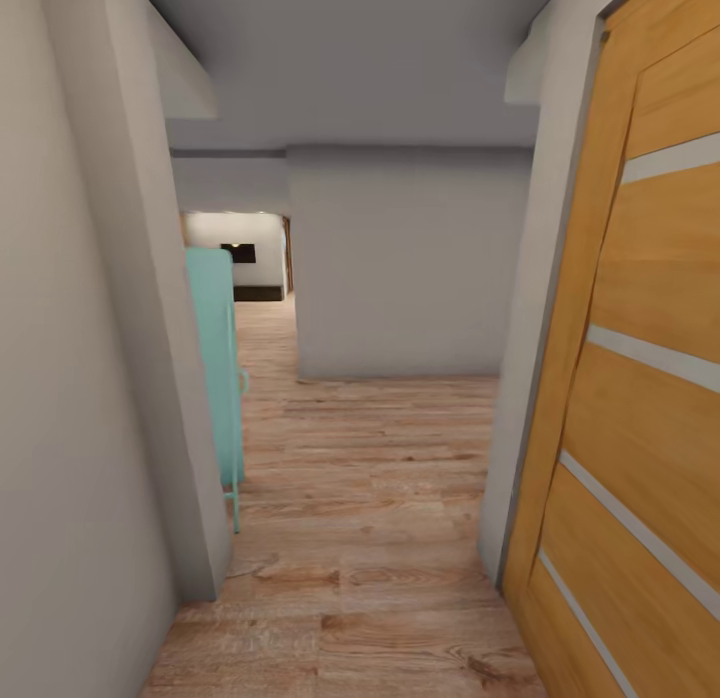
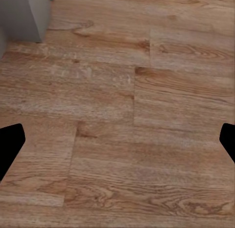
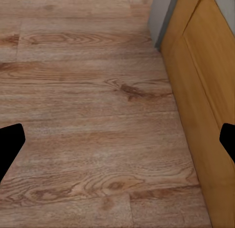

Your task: Move the two storage containers from the living room to the garage. In the garage, place one container on the floor and stack the other container on top of it (either order is fine).

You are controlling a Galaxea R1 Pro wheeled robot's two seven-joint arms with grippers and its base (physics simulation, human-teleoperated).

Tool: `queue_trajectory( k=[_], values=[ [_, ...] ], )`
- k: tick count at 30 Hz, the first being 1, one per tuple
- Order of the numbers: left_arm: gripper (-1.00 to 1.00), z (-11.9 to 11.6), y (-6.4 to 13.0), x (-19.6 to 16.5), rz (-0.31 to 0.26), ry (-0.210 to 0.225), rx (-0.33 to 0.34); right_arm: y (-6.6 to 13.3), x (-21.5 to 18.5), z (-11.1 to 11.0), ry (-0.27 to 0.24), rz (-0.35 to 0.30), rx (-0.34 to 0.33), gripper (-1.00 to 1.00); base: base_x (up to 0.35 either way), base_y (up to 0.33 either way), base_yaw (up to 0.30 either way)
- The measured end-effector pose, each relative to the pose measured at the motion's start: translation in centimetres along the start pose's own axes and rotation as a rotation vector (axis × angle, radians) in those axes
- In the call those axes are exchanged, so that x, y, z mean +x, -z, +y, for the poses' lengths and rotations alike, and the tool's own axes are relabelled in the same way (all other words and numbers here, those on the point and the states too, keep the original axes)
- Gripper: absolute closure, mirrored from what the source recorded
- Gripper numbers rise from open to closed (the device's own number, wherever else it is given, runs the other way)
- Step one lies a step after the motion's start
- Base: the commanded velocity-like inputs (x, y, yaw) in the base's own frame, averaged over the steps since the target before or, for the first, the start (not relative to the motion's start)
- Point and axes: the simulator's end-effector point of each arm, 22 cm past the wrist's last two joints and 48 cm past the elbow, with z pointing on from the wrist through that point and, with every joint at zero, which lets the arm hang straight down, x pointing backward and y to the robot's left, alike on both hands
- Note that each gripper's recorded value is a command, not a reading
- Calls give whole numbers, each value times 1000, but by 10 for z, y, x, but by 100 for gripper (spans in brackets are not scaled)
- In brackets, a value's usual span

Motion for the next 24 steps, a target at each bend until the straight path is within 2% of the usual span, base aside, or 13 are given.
queue_trajectory(
  k=[24],
  values=[
    [-100, -2, 0, 1, 2, -2, 4, 0, 1, 0, -2, 3, 1, -100, 324, 0, 0]
  ],
)
